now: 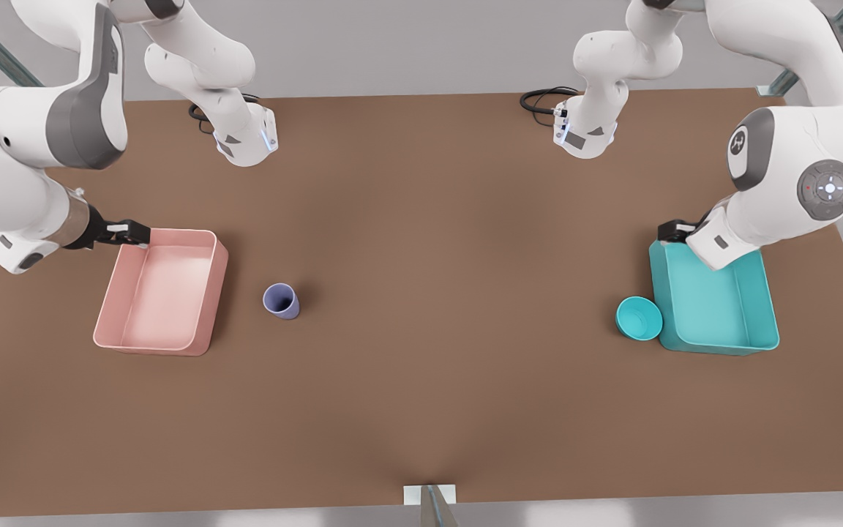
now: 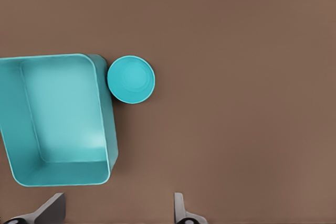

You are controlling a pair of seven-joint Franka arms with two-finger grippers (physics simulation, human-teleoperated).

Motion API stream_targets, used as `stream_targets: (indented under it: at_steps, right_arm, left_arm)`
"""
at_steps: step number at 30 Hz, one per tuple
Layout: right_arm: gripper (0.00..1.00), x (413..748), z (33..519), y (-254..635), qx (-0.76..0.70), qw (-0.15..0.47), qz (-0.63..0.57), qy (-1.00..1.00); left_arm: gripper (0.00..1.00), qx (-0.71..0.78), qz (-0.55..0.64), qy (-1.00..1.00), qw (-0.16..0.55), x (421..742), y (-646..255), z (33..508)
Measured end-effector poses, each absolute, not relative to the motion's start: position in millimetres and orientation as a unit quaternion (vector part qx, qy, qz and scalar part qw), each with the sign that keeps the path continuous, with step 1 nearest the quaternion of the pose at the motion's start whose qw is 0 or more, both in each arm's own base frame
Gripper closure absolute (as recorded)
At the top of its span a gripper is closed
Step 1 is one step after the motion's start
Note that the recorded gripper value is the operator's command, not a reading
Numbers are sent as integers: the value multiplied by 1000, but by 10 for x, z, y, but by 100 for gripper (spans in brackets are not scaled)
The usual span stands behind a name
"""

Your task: Put the bowls and cups in different boxes

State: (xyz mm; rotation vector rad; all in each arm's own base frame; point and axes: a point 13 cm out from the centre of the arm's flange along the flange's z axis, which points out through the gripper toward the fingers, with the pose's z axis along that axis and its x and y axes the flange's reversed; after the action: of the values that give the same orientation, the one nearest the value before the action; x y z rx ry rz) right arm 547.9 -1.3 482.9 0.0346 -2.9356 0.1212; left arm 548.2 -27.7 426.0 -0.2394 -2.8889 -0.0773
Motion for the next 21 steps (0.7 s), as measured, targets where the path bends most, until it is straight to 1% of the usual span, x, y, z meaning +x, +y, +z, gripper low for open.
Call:
stream_targets:
  at_steps: [2,3,4,6,7,9,11,12,15,17,21]
  right_arm:
    - [0,5492,4792,12,13,103,40,-994]
    - [0,5524,4678,50,17,113,39,-993]
    - [0,5571,4437,170,28,134,40,-990]
    - [0,5588,3771,662,71,184,41,-980]
    - [0,5500,3406,804,83,208,40,-974]
    - [0,5363,2933,950,95,228,38,-968]
    - [0,5291,2618,1057,99,225,33,-969]
    - [0,5255,2456,1100,98,222,28,-970]
    - [0,5296,2096,1198,83,196,12,-977]
    - [0,5350,1918,1264,68,173,-1,-983]
    - [0,5570,1645,1291,35,135,-16,-990]
  left_arm:
    - [0,-86,-30,-989,119,5475,-303,4224]
    - [0,-86,-31,-989,120,5497,-300,4179]
    - [0,-87,-32,-988,126,5556,-308,4037]
    - [0,-97,-37,-983,149,5764,-383,3399]
    - [0,-102,-38,-981,158,5867,-416,3026]
    - [0,-110,-45,-979,163,6003,-421,2384]
    - [0,-121,-57,-978,162,5961,-364,1827]
    - [0,-126,-60,-978,157,5944,-351,1627]
    - [0,-137,-65,-979,138,5956,-318,1240]
    - [0,-145,-75,-979,122,6027,-253,1124]
    - [0,-156,-83,-979,98,6121,-221,1058]
